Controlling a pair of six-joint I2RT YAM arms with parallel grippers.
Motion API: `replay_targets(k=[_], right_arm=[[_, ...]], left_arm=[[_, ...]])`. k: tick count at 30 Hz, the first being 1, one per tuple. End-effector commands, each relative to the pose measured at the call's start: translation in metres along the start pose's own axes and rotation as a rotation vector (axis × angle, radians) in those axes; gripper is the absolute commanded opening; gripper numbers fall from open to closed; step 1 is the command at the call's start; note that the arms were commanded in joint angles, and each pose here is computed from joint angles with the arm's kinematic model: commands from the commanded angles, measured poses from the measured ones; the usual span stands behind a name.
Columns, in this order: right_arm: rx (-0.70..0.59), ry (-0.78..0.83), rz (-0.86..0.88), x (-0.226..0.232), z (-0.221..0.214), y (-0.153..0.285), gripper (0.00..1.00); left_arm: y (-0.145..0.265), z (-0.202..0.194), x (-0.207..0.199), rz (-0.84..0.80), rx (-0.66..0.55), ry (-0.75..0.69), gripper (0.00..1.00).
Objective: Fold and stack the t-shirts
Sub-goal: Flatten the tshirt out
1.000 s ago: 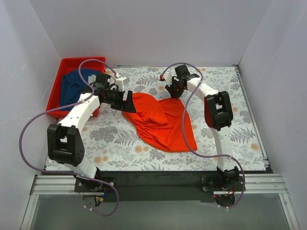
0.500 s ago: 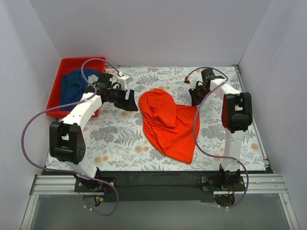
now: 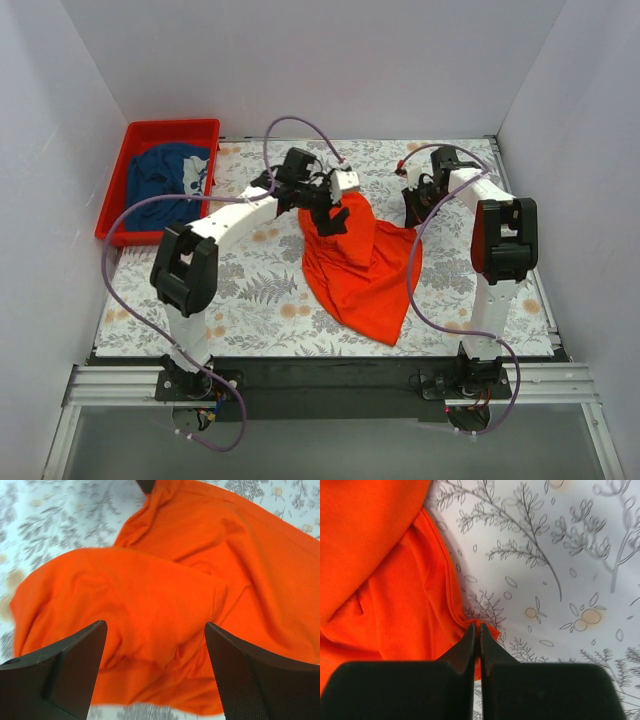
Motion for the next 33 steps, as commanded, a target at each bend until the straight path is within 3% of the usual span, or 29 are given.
replay_targets(k=[1, 4, 5, 7, 17, 20, 23, 24, 26, 27, 28, 32, 33], right_arm=[[-0.025, -0.024, 0.001, 0.008, 0.000, 0.018, 0.01], [-0.015, -0.043, 0.006, 0.010, -0.010, 0.019, 0.01], [-0.021, -0.047, 0.005, 0.010, -0.011, 0.022, 0.01], [-0.018, -0.056, 0.007, 0.011, -0.016, 0.023, 0.01], [-0.007, -0.067, 0.023, 0.015, -0.027, 0.021, 0.01], [0.001, -0.069, 0.019, 0.014, -0.030, 0.021, 0.01], [0.030, -0.074, -0.002, 0.011, -0.041, 0.022, 0.01], [0.045, -0.073, -0.012, 0.008, -0.045, 0.023, 0.01], [0.092, -0.089, -0.041, 0.002, -0.059, 0.022, 0.01], [0.102, -0.090, -0.043, 0.002, -0.062, 0.021, 0.01], [0.114, -0.126, -0.054, -0.005, -0.075, 0.025, 0.01], [0.141, -0.154, -0.065, -0.008, -0.096, 0.030, 0.01], [0.144, -0.149, -0.069, -0.008, -0.098, 0.031, 0.01]], left_arm=[[-0.037, 0.014, 0.004, 0.027, -0.017, -0.168, 0.79], [-0.061, 0.026, 0.045, 0.107, -0.037, -0.112, 0.79], [-0.056, 0.050, 0.063, 0.151, -0.092, -0.083, 0.79], [-0.072, 0.038, 0.088, 0.192, -0.077, -0.007, 0.80], [-0.109, -0.008, 0.134, 0.294, 0.010, -0.055, 0.80], [-0.109, -0.025, 0.139, 0.311, 0.055, -0.041, 0.55], [-0.087, -0.037, 0.158, 0.431, 0.077, 0.019, 0.04], [-0.076, -0.039, 0.166, 0.490, 0.079, 0.042, 0.00], [-0.048, -0.064, 0.180, 0.614, 0.113, 0.125, 0.00], [-0.024, -0.051, 0.179, 0.659, 0.088, 0.138, 0.00], [-0.004, -0.062, 0.184, 0.717, 0.110, 0.170, 0.00], [0.061, -0.101, 0.165, 0.844, 0.180, 0.267, 0.00], [0.068, -0.137, 0.149, 0.840, 0.259, 0.305, 0.00]])
Point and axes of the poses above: each gripper's point midway between its finger pads, its own y axis back along the fingers, its own x axis along the line the jaws close on, z = x × y, the point moved 2 cm from there along y, back along the fingers, and after that the axes turned 13 degrees about y, right-handed, at the moved point
